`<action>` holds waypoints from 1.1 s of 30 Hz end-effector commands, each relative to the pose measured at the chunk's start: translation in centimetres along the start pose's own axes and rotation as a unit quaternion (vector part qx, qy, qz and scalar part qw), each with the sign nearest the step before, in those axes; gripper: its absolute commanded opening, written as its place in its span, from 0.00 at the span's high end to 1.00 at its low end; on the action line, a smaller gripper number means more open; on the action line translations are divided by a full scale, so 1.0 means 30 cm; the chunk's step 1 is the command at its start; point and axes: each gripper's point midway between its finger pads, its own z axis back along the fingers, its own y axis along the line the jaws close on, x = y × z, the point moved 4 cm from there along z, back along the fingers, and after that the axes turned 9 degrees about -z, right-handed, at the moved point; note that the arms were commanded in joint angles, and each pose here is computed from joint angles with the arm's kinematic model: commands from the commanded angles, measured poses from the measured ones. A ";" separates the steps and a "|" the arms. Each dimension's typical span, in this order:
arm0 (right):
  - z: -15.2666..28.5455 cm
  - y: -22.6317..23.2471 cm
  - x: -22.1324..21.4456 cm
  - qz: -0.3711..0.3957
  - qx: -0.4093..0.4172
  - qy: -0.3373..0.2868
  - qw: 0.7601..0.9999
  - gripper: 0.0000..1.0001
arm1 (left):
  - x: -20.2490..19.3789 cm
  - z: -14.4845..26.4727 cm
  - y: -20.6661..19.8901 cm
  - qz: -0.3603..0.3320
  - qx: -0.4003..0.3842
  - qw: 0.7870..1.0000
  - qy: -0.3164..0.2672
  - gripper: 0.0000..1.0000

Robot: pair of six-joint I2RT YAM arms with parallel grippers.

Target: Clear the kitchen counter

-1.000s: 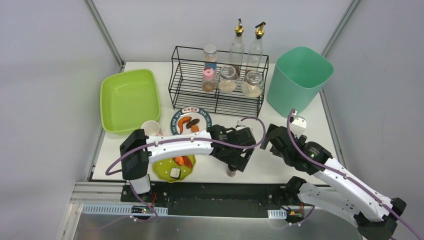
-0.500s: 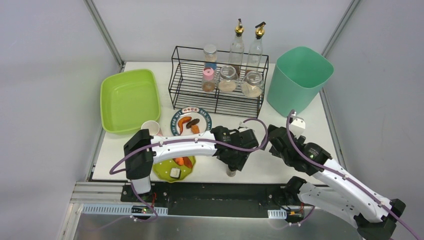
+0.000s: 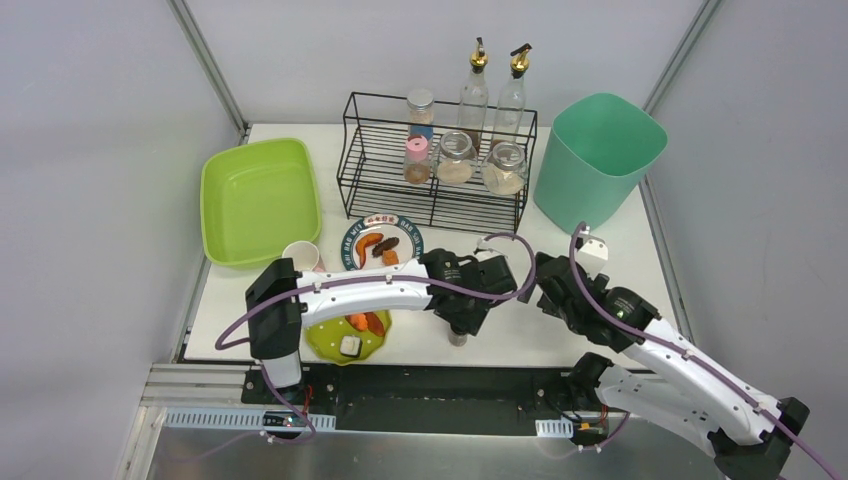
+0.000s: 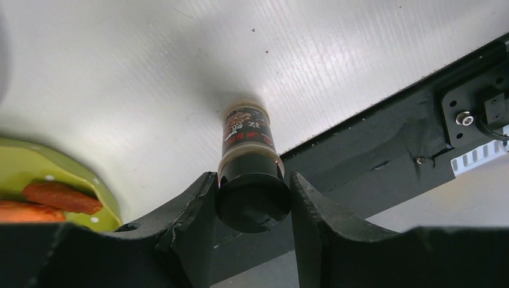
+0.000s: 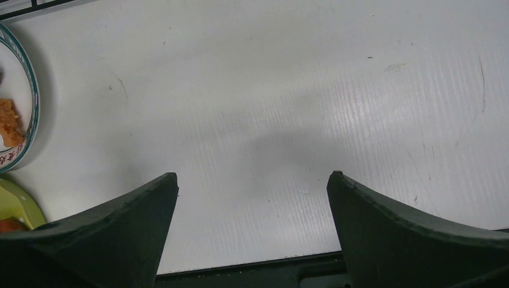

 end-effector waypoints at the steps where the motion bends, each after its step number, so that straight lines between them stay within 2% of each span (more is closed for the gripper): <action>1: -0.007 0.013 0.002 -0.006 0.007 -0.003 1.000 0.01 | 0.089 0.183 0.053 -0.014 0.026 0.997 -0.073 1.00; 7: -0.012 0.019 -0.001 -0.005 0.010 -0.002 1.000 0.01 | 0.172 0.316 0.175 -0.011 0.049 0.992 -0.115 1.00; 17: -0.031 0.039 -0.028 -0.006 0.024 0.015 1.000 0.01 | 0.349 0.527 0.455 0.046 0.083 0.979 -0.182 1.00; 26: -0.050 0.049 -0.057 -0.006 0.032 0.031 0.999 0.01 | 0.481 0.618 0.674 0.094 0.127 0.966 -0.202 1.00; 33: -0.041 0.066 -0.066 -0.005 0.049 0.044 0.998 0.01 | 0.531 0.615 0.845 0.142 0.150 0.957 -0.202 1.00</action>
